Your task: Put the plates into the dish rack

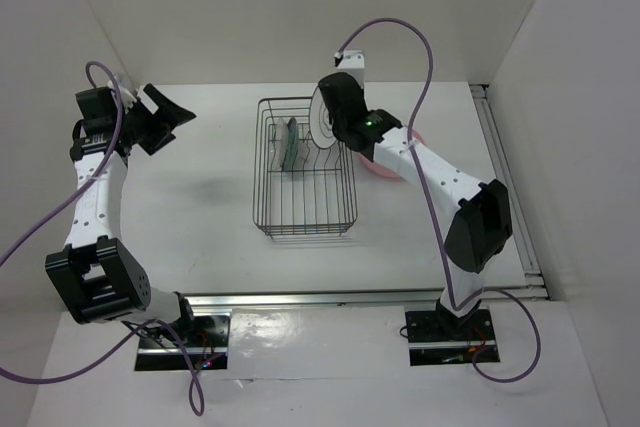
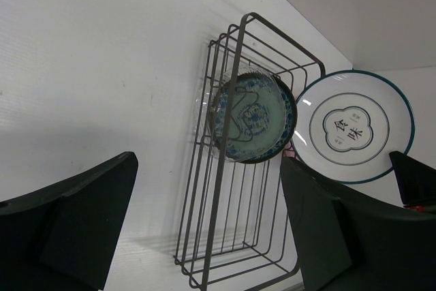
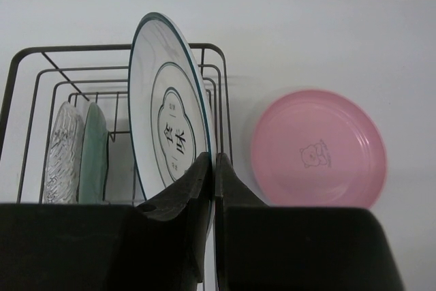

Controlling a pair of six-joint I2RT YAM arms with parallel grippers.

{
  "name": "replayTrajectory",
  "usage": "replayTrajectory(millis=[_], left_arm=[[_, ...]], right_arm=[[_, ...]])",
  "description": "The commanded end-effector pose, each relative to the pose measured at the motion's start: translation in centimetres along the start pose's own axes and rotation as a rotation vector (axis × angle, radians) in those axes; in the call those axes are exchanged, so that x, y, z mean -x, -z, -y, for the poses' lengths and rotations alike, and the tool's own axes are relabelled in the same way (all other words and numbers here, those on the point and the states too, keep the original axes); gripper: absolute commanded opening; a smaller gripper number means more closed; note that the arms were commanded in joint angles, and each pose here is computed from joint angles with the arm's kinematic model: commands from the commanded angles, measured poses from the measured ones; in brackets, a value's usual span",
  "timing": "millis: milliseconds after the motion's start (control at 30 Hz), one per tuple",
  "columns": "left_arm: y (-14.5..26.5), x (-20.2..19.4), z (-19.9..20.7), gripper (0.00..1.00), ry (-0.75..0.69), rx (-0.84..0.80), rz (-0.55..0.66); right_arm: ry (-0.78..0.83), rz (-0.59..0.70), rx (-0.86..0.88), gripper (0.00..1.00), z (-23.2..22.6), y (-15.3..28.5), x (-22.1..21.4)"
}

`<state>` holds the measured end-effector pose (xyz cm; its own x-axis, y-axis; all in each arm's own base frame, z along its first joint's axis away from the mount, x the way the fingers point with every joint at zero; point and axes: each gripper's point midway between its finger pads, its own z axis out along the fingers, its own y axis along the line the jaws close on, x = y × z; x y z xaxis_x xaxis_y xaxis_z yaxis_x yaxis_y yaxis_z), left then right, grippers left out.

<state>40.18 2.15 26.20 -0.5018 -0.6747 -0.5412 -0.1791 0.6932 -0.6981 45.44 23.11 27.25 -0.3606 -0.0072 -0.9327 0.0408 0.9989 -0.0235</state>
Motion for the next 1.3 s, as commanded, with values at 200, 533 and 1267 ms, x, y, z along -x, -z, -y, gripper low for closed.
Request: replayTrajectory(millis=[200, 533, 1267], left_arm=[[0.1, -0.3, 0.2, 1.0, 0.01, -0.021, -0.006], [0.1, -0.2, 0.4, 1.0, 0.005, -0.033, -0.005], [0.4, -0.3, 0.9, 1.0, 0.0, -0.052, -0.009]], right_arm=[[-0.106, 0.123, -0.045, 0.0, -1.6, 1.2, 3.1], [-0.106, 0.107, -0.043, 0.0, -3.6, 1.2, 1.5], [-0.089, 0.068, -0.063, 0.0, -5.8, -0.2, -1.0]])
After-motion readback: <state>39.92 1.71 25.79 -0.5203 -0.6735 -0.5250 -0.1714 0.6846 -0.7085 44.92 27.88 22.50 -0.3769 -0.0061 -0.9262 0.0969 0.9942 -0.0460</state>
